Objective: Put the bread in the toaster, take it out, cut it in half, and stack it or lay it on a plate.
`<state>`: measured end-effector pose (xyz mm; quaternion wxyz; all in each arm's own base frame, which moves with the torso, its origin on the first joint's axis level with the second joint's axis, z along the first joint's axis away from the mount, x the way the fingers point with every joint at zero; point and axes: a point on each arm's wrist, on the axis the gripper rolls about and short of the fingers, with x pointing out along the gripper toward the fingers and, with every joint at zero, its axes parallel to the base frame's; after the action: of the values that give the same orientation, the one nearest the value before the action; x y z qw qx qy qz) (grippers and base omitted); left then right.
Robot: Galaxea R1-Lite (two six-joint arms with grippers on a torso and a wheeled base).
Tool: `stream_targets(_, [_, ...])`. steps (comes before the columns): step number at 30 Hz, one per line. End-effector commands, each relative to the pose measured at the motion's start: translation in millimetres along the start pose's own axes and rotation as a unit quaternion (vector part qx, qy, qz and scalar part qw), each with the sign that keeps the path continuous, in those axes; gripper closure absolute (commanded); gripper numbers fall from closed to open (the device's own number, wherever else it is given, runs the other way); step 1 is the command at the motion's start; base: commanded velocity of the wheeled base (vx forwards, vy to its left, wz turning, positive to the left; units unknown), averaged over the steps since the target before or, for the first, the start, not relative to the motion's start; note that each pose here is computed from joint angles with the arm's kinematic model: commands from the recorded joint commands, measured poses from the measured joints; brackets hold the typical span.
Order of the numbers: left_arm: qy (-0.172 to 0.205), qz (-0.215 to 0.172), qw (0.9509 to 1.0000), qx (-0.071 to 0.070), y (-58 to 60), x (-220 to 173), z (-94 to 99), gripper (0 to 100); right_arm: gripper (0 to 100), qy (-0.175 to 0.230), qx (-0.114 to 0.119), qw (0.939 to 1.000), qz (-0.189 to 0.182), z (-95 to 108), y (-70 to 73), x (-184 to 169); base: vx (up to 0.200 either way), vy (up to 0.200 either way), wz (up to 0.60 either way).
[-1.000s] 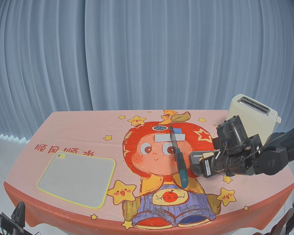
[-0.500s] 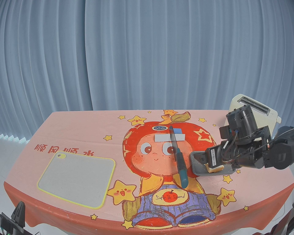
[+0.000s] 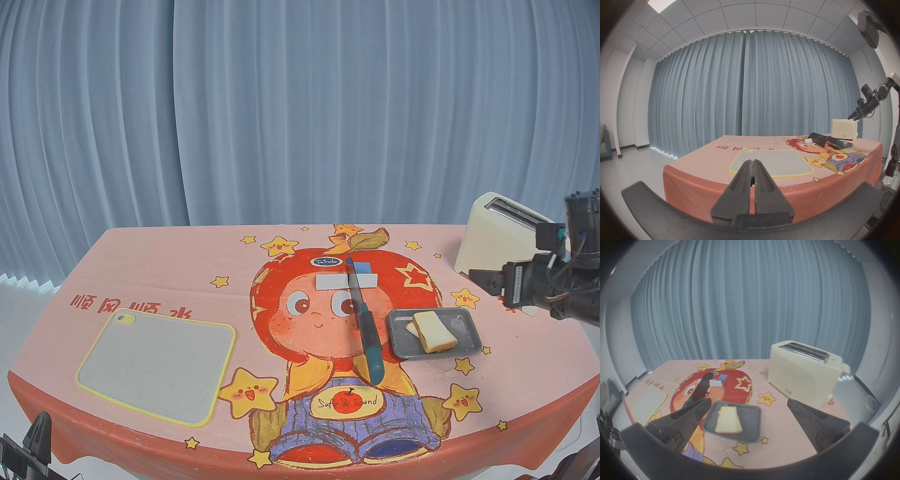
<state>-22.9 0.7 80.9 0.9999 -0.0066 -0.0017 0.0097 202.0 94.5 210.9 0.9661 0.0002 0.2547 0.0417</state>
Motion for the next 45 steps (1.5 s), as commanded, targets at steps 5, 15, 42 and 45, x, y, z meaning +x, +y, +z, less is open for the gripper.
stream_targets(5, [0.006, 0.0, 1.0, 0.0, 0.0, 1, -5.0, 100, 0, -0.069, 0.06, 0.9943, -0.055, -23, -52.2, -63, 0.0, 0.0, 0.0])
stream_targets(15, [0.006, -0.001, 1.0, -0.001, 0.0, 1, -5.0, 0, 0, -0.141, 0.085, 0.9847, -0.057, -73, -74.0, -120, 0.0, 0.0, 0.0])
stream_targets(42, [0.006, -0.002, 1.0, -0.001, -0.1, 1, -5.0, 0, 0, -0.257, 0.024, 0.9643, -0.061, -226, -80.8, -136, 0.0, 0.0, 0.0])
stream_targets(45, [0.006, -0.002, 1.0, -0.001, -0.1, 1, -5.0, 0, 0, -0.25, 0.032, 0.9663, -0.05, -231, -79.6, -136, 0.0, 0.0, 0.0])
